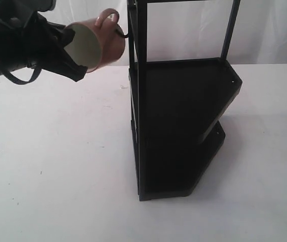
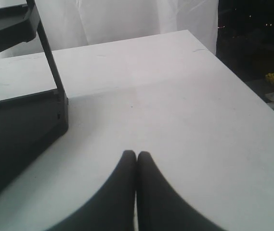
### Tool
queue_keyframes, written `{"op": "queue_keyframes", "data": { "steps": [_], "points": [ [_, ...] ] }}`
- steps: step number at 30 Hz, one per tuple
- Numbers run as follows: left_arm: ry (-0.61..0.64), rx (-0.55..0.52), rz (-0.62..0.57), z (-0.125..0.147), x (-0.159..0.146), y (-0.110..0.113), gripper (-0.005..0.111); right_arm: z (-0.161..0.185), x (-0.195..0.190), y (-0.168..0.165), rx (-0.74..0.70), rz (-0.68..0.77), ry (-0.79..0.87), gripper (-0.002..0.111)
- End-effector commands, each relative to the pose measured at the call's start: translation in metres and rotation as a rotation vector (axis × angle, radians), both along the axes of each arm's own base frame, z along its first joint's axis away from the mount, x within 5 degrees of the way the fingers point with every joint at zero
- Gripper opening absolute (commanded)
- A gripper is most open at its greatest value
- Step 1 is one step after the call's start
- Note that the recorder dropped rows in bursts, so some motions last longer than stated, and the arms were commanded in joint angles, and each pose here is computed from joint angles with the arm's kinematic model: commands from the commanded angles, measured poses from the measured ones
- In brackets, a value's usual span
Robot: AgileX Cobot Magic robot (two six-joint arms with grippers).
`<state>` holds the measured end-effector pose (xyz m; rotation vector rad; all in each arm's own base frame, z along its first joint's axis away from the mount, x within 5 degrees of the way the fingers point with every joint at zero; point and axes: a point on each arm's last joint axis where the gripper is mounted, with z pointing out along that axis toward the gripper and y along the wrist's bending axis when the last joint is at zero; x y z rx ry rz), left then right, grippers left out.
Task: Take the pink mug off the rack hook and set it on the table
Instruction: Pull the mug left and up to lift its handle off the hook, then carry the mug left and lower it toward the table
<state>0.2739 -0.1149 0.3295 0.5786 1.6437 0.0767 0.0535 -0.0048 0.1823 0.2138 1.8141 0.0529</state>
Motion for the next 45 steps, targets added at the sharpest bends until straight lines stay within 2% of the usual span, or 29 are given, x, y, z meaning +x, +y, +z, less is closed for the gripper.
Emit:
{"op": "queue_keyframes", "data": {
  "steps": [1,4,9,11,13,16,20,25,28,32,34,36,40,43,45],
  "points": [
    [-0.062,0.078,0.054,0.014,-0.007,0.009,0.0,0.001,0.0,0.0,-0.007,-0.006,-0.007,0.0],
    [-0.051,0.048,0.174,0.016,-0.008,0.02,0.0,0.001,0.0,0.0,-0.007,-0.006,-0.007,0.0],
    [-0.015,-0.025,0.513,0.015,-0.011,0.05,0.0,0.001,0.0,0.0,-0.007,-0.006,-0.007,0.0],
    [-0.011,-0.014,0.607,0.015,-0.014,0.058,0.0,0.001,0.0,0.0,-0.007,-0.006,-0.007,0.0],
    [0.0,0.035,0.631,0.014,-0.015,0.061,0.0,0.001,0.0,0.0,-0.007,-0.006,-0.007,0.0],
    [0.033,0.092,0.586,0.014,-0.018,0.06,0.0,0.001,0.0,0.0,-0.007,-0.006,-0.007,0.0],
    [0.059,0.062,0.423,0.021,-0.027,0.051,0.0,0.001,0.0,0.0,-0.007,-0.006,-0.007,0.0],
    [0.039,-0.087,0.189,0.036,-0.04,0.035,0.0,0.001,0.0,0.0,-0.007,-0.006,-0.007,0.0],
    [0.056,-0.205,0.19,0.039,-0.045,0.035,0.0,0.001,0.0,0.0,-0.007,-0.006,-0.007,0.0],
    [0.075,-0.33,0.259,0.041,-0.046,0.04,0.0,0.001,0.0,0.0,-0.007,-0.006,-0.007,0.0],
    [0.077,-0.348,0.274,0.041,-0.047,0.041,0.0,0.001,0.0,0.0,-0.007,-0.006,-0.007,0.0],
    [0.065,-0.286,0.253,0.041,-0.047,0.041,0.0,0.001,0.0,0.0,-0.007,-0.006,-0.007,0.0],
    [-0.029,0.079,0.084,0.043,-0.048,0.031,0.0,0.001,0.0,0.0,-0.007,-0.006,-0.007,0.0],
    [-0.07,0.106,0.036,0.048,-0.051,0.029,0.0,0.001,0.0,0.0,-0.007,-0.006,-0.007,0.0],
    [-0.062,0.1,0.079,0.048,-0.051,0.035,0.0,0.001,0.0,0.0,-0.007,-0.006,-0.007,0.0]
  ]
}}
